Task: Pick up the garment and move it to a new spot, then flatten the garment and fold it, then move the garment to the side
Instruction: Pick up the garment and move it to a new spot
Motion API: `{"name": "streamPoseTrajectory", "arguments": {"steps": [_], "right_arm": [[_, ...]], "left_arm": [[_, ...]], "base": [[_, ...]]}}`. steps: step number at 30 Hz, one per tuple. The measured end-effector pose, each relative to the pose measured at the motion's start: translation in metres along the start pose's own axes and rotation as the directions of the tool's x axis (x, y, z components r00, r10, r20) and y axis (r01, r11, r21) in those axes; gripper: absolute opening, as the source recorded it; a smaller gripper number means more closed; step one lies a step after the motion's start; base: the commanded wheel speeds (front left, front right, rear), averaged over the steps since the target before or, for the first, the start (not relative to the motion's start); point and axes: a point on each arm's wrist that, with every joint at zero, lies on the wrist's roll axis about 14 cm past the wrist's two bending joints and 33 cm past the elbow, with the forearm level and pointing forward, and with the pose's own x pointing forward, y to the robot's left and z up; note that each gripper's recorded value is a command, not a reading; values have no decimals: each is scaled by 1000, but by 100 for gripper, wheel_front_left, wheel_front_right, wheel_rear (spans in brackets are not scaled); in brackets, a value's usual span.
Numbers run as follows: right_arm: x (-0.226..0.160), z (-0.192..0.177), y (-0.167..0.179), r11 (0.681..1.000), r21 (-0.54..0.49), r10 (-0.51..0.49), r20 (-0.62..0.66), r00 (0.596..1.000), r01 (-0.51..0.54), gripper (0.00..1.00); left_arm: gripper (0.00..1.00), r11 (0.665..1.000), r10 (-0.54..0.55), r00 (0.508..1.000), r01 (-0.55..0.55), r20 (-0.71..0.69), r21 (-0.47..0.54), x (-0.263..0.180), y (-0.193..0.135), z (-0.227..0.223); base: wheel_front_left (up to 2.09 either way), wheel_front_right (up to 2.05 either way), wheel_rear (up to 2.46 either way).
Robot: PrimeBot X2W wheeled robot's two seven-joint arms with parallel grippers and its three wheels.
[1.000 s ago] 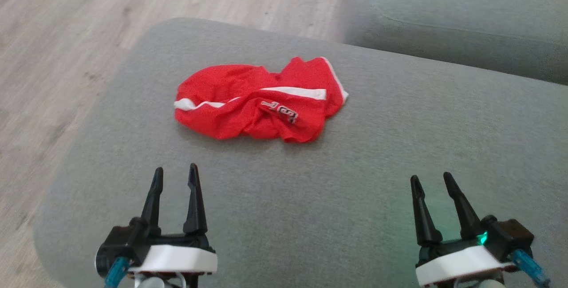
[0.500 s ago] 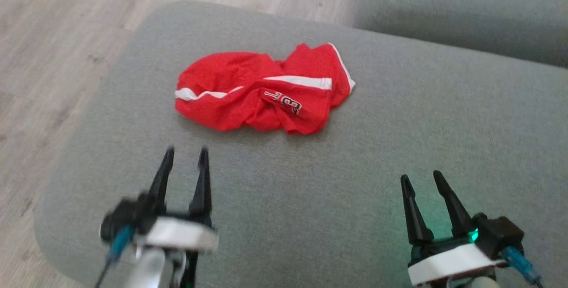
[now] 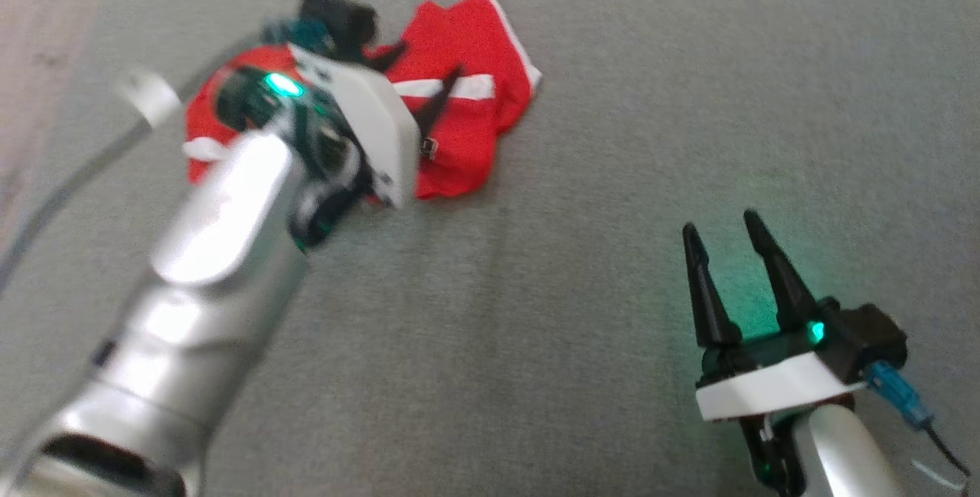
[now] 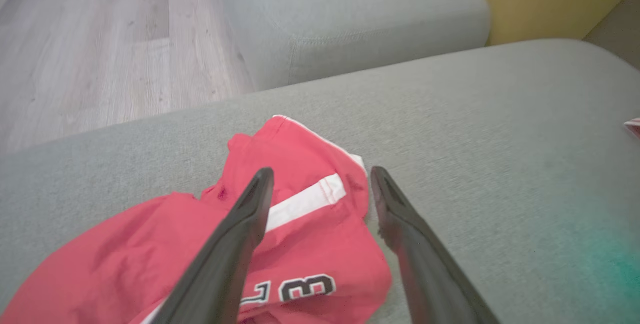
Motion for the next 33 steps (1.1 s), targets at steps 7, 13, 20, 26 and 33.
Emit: {"name": "streamPoseTrajectory", "arguments": {"steps": [7,13,20,26,33], "right_arm": [[1,-2,-28,997,26,-75,6,997,75,100],[-2,-4,-49,991,31,-133,3,991,133,100],[-8,-8,-58,986,36,-164,-9,986,164,100],[-9,-7,-58,985,33,-167,-8,986,167,100],[-11,-2,-55,987,26,-161,1,987,161,100]], "left_arm": [[100,999,-10,963,19,-268,30,40,15,-31],[100,999,-38,933,40,-359,-3,69,12,-59],[100,999,-44,925,52,-376,11,82,10,-63],[0,999,-48,908,55,-417,3,78,8,-71],[0,997,-79,942,74,-328,-29,73,-1,-50]], "base": [[0,0,0],[0,0,0],[0,0,0],[0,0,0],[0,0,0]]}}
